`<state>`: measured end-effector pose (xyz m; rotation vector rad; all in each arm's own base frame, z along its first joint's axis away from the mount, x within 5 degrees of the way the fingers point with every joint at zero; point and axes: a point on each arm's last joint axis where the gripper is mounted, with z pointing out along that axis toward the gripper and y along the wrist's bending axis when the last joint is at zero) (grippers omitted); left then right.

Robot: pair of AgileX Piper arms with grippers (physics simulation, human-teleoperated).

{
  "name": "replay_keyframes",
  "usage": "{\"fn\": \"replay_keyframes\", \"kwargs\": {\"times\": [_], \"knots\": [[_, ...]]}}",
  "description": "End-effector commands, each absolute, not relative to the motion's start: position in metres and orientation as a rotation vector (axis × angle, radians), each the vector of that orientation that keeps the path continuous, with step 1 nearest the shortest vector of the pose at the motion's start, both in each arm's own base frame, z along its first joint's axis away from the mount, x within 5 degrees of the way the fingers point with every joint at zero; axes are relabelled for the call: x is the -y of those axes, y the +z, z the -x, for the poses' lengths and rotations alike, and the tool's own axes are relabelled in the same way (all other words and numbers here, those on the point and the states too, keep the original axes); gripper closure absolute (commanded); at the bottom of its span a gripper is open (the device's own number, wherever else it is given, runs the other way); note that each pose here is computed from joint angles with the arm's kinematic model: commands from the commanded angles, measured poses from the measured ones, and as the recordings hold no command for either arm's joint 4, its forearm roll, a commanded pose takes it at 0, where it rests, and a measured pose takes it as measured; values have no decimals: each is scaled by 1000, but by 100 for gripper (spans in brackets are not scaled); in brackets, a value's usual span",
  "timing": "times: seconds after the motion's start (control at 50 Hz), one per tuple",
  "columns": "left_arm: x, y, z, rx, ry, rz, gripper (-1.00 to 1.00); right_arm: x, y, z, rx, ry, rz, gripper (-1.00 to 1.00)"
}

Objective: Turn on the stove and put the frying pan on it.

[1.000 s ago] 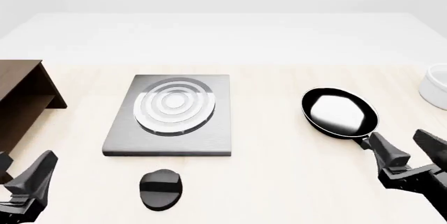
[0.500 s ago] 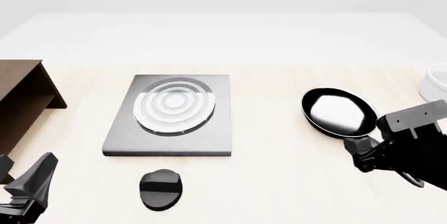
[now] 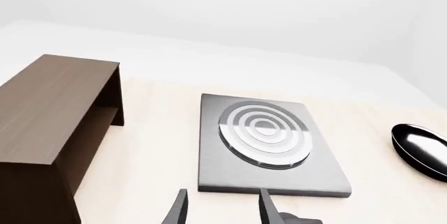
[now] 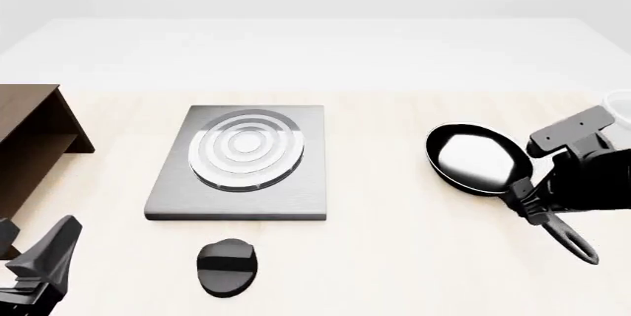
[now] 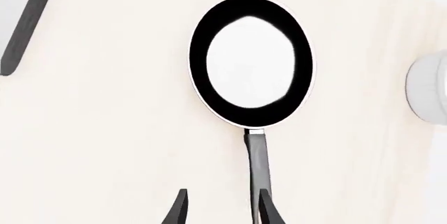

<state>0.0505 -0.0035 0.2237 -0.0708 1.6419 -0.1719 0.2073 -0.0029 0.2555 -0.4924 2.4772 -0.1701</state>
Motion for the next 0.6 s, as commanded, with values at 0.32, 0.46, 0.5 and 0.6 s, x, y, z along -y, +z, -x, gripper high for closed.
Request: {"fn": "replay_keyframes", "kwargs": {"times": [0.32,0.46,0.5,0.6], "knots": [[4,224,-50,-1642,-174,73,-100,43,238,-240,-2600,-258,537,-100],[3,223,-51,-1643,-175,75,-100,47,225,-246,-2631,-251,530,-100],[4,223,-51,-1643,-176,75,-100,50,219,-247,-2641,-252,530,-100],[3,223,-51,-1642,-177,76,-100,53,211,-250,-2654,-251,526,-100]]}}
